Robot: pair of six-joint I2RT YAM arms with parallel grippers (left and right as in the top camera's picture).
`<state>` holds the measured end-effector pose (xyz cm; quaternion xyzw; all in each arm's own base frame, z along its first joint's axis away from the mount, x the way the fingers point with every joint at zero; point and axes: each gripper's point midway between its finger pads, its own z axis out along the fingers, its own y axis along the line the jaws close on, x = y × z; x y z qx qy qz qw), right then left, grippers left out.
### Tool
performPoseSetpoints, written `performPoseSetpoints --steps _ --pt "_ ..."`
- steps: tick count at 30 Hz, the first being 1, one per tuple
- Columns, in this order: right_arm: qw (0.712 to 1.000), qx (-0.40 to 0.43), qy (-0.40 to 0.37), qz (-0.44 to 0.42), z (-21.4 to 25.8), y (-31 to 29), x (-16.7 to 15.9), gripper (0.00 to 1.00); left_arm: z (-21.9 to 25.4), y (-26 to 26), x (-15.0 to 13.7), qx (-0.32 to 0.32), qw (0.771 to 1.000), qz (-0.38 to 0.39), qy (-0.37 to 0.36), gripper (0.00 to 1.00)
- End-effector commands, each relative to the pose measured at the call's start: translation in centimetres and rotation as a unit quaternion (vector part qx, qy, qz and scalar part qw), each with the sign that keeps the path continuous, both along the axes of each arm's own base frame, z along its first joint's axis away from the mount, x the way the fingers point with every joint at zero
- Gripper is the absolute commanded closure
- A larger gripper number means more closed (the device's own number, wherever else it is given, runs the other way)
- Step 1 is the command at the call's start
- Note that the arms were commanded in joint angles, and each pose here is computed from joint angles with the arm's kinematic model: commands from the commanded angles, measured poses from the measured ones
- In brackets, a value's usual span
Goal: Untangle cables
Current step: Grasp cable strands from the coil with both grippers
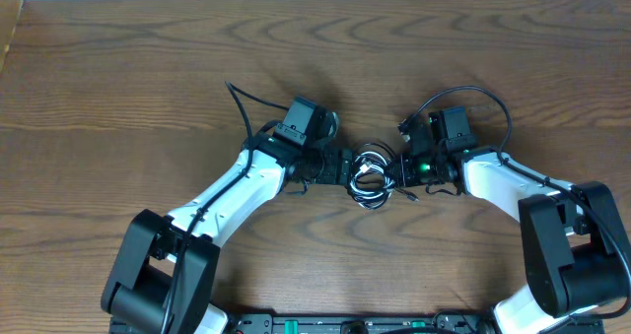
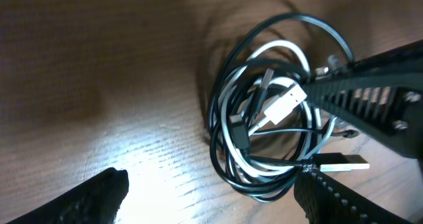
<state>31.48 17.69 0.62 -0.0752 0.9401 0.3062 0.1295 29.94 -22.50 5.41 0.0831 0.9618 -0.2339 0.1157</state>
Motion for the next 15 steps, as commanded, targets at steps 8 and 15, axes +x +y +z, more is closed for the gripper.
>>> performPoseSetpoints --steps 8,15 --pt "0.998 0.054 0.042 0.013 0.6 2.4 -1.6 0.99 -2.4 0.1 -1.9 0.021 0.999 -0.011 0.032 0.41" --pt "0.998 0.051 0.041 0.023 0.6 3.4 -2.1 0.99 -5.5 -1.6 -4.6 0.046 0.995 -0.044 0.076 0.49"
